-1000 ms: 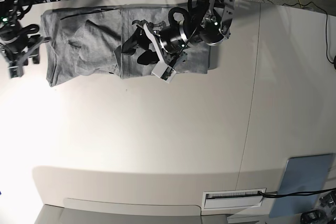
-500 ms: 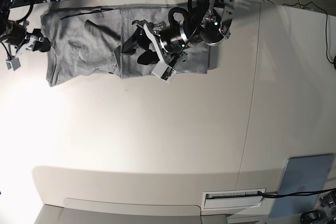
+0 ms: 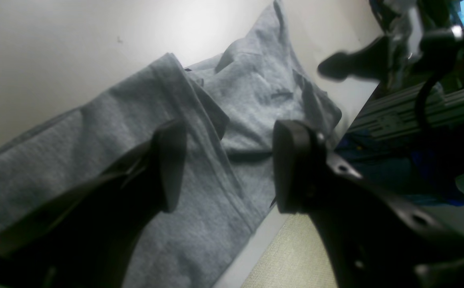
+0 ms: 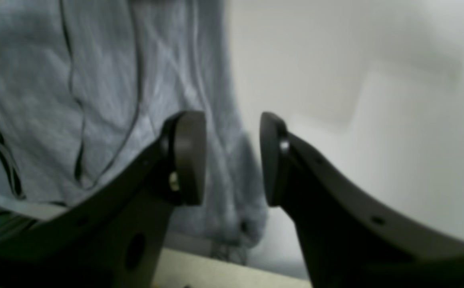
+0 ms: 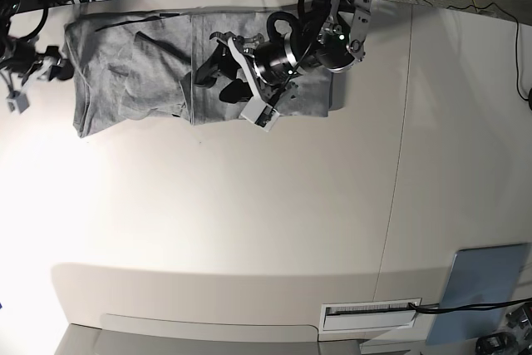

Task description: Fold the T-shirt properly

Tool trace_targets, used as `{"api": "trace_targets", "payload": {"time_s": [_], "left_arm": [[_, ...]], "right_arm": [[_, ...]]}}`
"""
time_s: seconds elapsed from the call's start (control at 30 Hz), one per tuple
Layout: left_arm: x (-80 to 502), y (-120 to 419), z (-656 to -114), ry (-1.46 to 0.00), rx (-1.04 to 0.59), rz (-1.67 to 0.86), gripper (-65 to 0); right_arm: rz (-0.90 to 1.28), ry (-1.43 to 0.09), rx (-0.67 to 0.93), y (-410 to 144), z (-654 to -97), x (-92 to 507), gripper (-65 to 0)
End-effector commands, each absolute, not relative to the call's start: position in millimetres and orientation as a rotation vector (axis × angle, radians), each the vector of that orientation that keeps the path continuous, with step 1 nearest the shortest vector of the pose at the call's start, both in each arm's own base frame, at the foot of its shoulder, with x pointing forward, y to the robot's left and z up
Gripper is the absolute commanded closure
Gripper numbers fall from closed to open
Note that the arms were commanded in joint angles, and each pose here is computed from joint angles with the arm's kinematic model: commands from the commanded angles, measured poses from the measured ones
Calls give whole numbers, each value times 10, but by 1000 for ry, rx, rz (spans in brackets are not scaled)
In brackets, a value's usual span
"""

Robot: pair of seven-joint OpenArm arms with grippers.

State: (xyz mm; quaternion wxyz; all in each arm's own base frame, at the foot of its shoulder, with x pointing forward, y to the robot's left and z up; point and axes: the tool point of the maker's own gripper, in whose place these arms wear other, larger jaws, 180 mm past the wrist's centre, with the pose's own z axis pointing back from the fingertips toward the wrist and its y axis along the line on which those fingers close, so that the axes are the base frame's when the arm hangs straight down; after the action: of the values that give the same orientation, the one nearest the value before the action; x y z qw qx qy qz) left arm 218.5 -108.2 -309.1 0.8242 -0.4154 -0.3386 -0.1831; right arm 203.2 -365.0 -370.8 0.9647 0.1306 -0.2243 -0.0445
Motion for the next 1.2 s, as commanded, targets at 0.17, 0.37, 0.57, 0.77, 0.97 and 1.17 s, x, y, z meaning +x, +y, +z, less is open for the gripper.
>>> {"api": "trace_targets", "payload": {"time_s": [0.17, 0.37, 0.57, 0.77, 0.97, 1.17], "left_arm": [[2240, -1105, -2983, -766, -885, -394, -347], [2255, -1093, -2992, -765, -877, -381, -347], [2255, -1095, -2991, -766, -877, -382, -347], [2255, -1094, -2992, -765, -877, -382, -347], [2255, -1094, -2992, -765, -877, -382, -347], [2254, -1094, -2992, -766, -877, -382, -347]], "right_arm": [[-36, -478, 195, -3819, -3511, 2164, -371], [-56, -551, 216, -3795, -3451, 2279, -376], [-42, -528, 275, -3575, -3600, 2252, -376], [27, -444, 275, -3343, -3878, 2154, -376], [30, -396, 370, -3112, -3928, 2081, -375], [19, -401, 407, -3027, -3936, 2079, -334]]}}
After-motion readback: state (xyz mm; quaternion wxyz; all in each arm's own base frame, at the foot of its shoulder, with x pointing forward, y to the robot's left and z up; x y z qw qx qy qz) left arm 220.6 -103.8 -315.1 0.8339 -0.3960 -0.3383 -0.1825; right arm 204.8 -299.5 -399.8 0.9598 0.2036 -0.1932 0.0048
